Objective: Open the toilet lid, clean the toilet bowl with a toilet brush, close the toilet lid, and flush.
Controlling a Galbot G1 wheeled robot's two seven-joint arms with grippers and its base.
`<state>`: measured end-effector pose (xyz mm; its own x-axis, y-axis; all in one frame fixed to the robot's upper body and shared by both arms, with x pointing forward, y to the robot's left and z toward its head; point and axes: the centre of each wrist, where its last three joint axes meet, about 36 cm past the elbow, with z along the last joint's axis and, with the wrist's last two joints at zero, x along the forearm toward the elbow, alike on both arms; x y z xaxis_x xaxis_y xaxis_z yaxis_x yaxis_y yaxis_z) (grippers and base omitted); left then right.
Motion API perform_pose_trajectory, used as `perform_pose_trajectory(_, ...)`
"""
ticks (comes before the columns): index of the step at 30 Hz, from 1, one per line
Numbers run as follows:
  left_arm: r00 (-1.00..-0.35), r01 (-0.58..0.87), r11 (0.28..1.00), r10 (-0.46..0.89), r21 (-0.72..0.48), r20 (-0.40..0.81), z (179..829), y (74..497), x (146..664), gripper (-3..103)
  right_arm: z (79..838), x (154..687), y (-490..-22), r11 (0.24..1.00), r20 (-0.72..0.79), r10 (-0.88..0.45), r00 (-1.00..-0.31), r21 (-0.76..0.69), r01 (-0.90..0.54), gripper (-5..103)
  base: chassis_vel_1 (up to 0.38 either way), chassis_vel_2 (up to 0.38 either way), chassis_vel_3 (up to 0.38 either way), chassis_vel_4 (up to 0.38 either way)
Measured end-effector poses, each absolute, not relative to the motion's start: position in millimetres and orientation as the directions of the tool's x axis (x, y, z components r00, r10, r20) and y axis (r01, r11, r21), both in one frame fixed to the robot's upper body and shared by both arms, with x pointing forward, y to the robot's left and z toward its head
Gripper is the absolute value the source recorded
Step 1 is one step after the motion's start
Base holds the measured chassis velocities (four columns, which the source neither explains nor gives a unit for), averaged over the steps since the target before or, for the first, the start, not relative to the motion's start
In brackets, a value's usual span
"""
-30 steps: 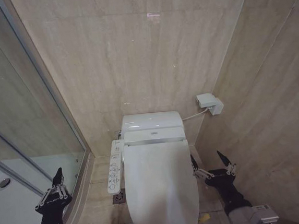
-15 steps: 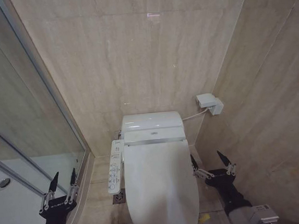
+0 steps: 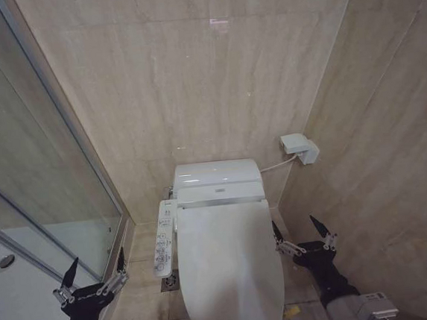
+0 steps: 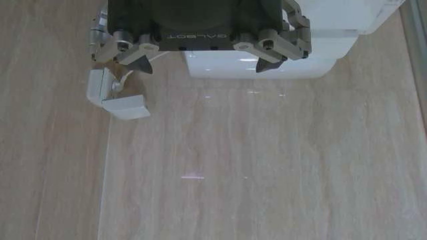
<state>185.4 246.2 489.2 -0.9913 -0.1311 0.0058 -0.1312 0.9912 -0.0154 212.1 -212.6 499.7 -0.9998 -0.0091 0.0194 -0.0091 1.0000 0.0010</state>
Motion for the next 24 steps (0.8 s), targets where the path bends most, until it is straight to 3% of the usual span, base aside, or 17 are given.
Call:
perform_pose_trajectory(1, -0.991, -0.131, 0.991, -0.131, -0.015, 0.006, 489.2, 246.2, 185.4, 92, 499.7, 212.1, -212.6, 1.0, 0.019, -0.009, -1.0, 0.001, -0.009, 100, 0.0, 0.0, 0.0, 0.0)
perform_pose_trajectory(2, -0.99, -0.132, 0.991, -0.132, -0.018, 0.041, 490.1, 245.1, 183.9, 100, 499.7, 212.1, -212.6, 1.0, 0.019, -0.009, -1.0, 0.001, -0.009, 100, 0.0, 0.0, 0.0, 0.0)
perform_pose_trajectory(8, -0.958, -0.133, 0.991, -0.127, -0.007, 0.259, 489.0, 244.6, 177.8, 100, 499.7, 212.1, -212.6, 1.0, 0.019, -0.009, -1.0, 0.001, -0.009, 100, 0.0, 0.0, 0.0, 0.0)
perform_pose_trajectory(11, -0.954, -0.126, 0.992, -0.122, 0.002, 0.273, 489.3, 245.9, 178.1, 100, 499.7, 212.1, -212.6, 1.0, 0.019, -0.009, -1.0, 0.001, -0.009, 100, 0.0, 0.0, 0.0, 0.0)
perform_pose_trajectory(16, -0.972, -0.084, 0.996, -0.087, 0.021, 0.218, 489.5, 246.8, 178.2, 100, 499.7, 212.1, -212.6, 1.0, 0.019, -0.009, -1.0, 0.001, -0.009, 100, 0.0, 0.0, 0.0, 0.0)
perform_pose_trajectory(18, -0.997, -0.033, 0.998, -0.037, 0.06, 0.061, 490.1, 249.6, 178.7, 100, 499.7, 212.1, -212.6, 1.0, 0.019, -0.009, -1.0, 0.001, -0.009, 100, 0.0, 0.0, 0.0, 0.0)
perform_pose_trajectory(20, -1.0, -0.01, 0.996, -0.009, 0.084, -0.009, 490.5, 251.2, 178.8, 100, 499.7, 212.1, -212.6, 1.0, 0.019, -0.009, -1.0, 0.001, -0.009, 100, 0.0, 0.0, 0.0, 0.0)
perform_pose_trajectory(24, -0.998, 0.001, 0.996, 0.006, 0.09, -0.065, 489.8, 251.9, 176.9, 100, 499.7, 212.1, -212.6, 1.0, 0.019, -0.009, -1.0, 0.001, -0.009, 100, 0.0, 0.0, 0.0, 0.0)
